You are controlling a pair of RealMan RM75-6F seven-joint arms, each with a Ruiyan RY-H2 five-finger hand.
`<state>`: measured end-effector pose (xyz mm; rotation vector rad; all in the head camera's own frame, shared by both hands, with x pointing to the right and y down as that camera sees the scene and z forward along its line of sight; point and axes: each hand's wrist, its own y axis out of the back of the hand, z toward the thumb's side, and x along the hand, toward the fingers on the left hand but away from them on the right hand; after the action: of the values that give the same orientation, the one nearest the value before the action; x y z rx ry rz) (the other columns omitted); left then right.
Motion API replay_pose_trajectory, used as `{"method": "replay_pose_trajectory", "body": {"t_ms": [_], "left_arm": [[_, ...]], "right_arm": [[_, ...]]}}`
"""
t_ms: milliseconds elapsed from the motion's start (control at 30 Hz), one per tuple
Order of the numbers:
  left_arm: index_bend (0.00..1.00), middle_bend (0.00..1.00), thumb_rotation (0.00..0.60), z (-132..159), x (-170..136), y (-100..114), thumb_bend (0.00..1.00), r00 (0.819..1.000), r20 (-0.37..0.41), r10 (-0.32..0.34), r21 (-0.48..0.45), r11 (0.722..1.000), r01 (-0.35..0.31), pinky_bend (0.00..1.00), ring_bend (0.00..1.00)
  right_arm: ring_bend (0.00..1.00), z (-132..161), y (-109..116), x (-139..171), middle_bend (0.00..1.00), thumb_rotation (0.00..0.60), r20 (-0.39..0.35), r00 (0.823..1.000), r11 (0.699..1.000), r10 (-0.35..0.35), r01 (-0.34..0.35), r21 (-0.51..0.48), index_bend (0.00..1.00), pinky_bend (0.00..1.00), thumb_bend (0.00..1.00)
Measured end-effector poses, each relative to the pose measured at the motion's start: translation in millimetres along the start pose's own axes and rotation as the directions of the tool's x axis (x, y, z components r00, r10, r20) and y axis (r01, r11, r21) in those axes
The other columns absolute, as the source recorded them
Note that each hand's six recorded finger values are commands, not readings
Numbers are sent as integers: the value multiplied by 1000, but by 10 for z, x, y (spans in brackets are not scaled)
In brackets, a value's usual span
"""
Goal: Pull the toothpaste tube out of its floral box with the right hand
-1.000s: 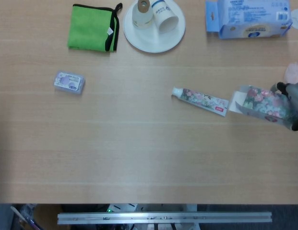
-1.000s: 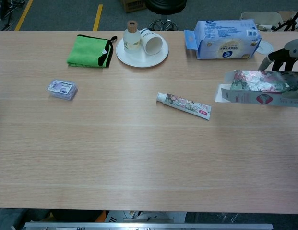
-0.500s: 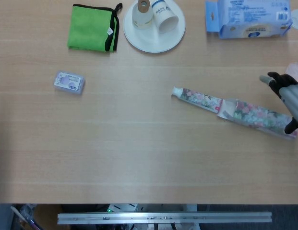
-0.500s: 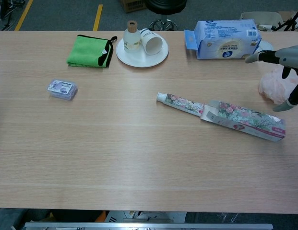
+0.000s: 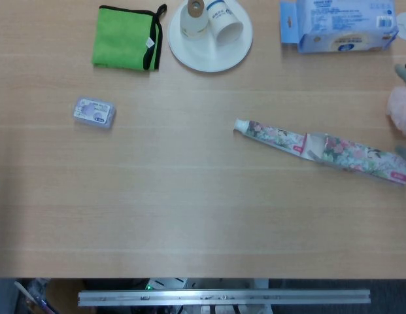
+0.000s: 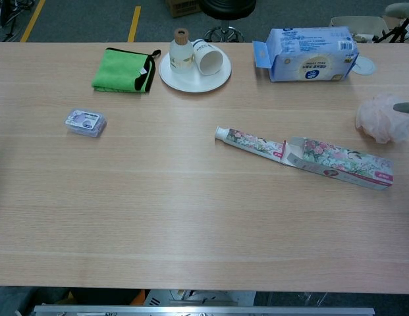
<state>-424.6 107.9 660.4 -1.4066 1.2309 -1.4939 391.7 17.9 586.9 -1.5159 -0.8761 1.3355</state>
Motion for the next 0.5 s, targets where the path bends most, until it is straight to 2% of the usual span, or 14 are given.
{"method": "replay_pose_trajectory", "body": {"t_ms": [200,367,500], "left_arm": [[0,0,600,108,33,12,112,1000,27,7,-5,1000,-7,199,0],[1,0,600,192,59,24,112,999,46,13,-4,1000,-13,199,0],[2,0,600,225,64,31,112,999,52,13,-1,1000,-13,199,0]], "right_arm": [[73,-281,-85,239,161,600,48,988,988,-145,141,66,104,299,0],[92,-433,-118,495,191,600,82,965,968,-249,246,54,134,299,0],[102,-503,-155,713,204,600,123,949,957,-291,290,31,149,299,0]]}}
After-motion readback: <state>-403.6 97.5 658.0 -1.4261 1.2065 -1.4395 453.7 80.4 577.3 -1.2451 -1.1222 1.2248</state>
